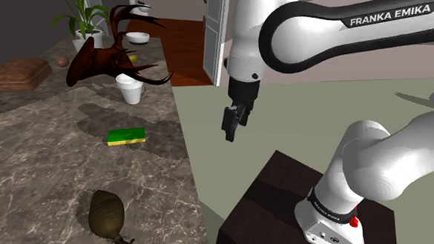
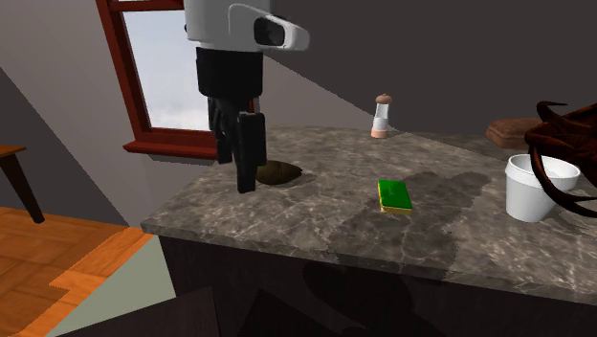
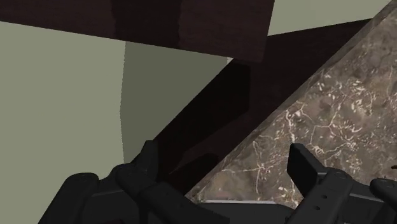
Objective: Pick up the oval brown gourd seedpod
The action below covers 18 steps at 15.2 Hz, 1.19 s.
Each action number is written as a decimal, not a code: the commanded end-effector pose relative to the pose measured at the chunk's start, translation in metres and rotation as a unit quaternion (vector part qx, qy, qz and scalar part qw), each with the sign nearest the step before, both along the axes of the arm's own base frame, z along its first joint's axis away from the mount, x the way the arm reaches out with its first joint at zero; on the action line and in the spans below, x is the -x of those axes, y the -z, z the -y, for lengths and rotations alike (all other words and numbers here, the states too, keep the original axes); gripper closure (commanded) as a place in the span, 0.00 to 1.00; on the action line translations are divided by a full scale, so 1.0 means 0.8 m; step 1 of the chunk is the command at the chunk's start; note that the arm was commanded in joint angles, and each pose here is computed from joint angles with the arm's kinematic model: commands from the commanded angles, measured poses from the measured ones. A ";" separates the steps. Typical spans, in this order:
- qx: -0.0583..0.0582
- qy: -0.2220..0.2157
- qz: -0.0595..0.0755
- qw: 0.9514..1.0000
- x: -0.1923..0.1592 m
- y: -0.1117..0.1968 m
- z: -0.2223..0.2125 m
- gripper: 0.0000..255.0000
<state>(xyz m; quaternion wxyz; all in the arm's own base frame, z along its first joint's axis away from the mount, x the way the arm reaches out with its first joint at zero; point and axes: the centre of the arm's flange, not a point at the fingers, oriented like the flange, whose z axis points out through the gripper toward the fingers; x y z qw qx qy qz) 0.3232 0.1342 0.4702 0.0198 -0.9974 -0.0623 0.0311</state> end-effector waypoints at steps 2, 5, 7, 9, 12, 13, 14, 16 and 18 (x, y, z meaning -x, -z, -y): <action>-0.018 0.010 0.004 1.000 -0.009 0.028 -0.037 0.00; -0.034 0.019 0.007 0.999 -0.020 0.051 -0.073 0.00; -0.046 0.025 0.010 0.999 -0.029 0.065 -0.097 0.00; -0.057 0.031 0.012 0.998 -0.037 0.079 -0.121 0.00; -0.074 0.039 0.015 0.996 -0.051 0.098 -0.158 0.00; -0.079 0.042 0.016 0.996 -0.056 0.104 -0.170 0.00; -0.085 0.045 0.018 0.995 -0.061 0.111 -0.182 0.00; -0.096 0.051 0.020 0.994 -0.071 0.122 -0.207 0.00; -0.107 0.057 0.022 0.992 -0.081 0.133 -0.232 0.00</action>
